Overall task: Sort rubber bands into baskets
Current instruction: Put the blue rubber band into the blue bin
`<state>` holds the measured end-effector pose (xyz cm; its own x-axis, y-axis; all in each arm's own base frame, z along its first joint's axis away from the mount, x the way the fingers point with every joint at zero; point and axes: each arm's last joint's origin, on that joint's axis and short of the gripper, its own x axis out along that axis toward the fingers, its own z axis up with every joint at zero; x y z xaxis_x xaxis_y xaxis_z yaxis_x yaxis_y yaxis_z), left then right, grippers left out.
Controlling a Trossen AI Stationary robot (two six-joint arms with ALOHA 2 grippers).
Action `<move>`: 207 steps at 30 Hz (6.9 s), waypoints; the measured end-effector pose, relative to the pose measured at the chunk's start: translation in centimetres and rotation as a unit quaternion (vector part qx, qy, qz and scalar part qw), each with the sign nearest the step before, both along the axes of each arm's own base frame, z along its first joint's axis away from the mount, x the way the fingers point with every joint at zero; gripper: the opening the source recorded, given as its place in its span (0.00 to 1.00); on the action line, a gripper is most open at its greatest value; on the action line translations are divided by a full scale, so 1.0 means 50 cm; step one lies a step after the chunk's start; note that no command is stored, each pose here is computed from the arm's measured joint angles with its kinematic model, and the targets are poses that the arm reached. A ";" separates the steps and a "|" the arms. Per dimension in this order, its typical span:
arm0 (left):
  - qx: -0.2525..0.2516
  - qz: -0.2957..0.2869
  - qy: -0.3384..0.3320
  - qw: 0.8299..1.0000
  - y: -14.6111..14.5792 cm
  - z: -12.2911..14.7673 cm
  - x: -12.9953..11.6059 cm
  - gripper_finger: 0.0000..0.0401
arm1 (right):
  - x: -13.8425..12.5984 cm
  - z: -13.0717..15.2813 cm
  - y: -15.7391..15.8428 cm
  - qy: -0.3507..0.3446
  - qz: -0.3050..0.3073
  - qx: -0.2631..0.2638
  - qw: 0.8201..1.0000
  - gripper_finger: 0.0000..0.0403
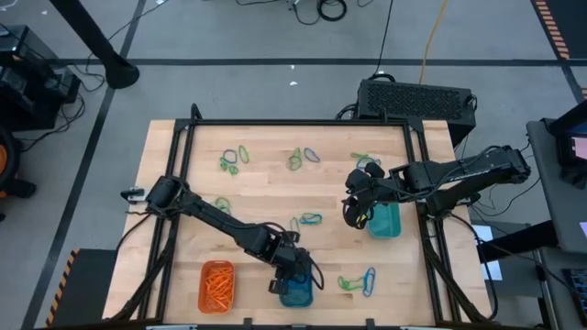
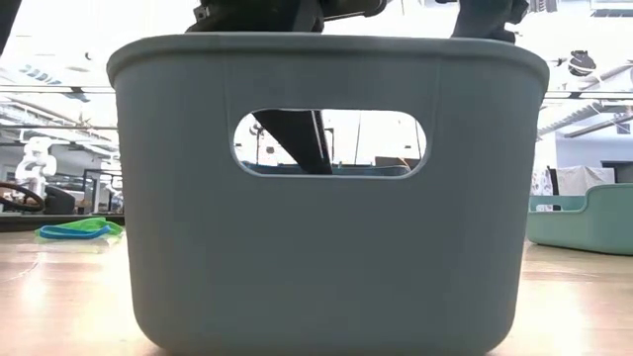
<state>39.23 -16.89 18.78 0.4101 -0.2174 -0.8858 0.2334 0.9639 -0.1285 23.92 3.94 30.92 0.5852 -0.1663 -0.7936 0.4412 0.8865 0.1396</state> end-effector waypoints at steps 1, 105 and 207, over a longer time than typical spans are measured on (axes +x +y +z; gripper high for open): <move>-0.001 0.002 -0.001 1.000 0.001 0.003 0.002 0.33 | 0.000 0.000 0.000 0.000 0.000 0.000 1.000 0.36; -0.185 0.227 -0.486 0.823 0.350 0.169 -0.126 0.36 | 0.005 0.071 -0.162 -0.303 0.116 0.240 0.915 0.00; -0.170 0.199 -0.494 0.829 0.341 0.177 -0.130 0.03 | 0.119 0.033 -0.109 -0.370 0.010 0.204 0.907 0.00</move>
<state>32.75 0.17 27.64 0.9982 -0.0596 0.0101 0.0595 0.9370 -0.3444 29.87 -1.52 32.55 0.9819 0.0686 -0.1766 0.0783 0.7018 0.7081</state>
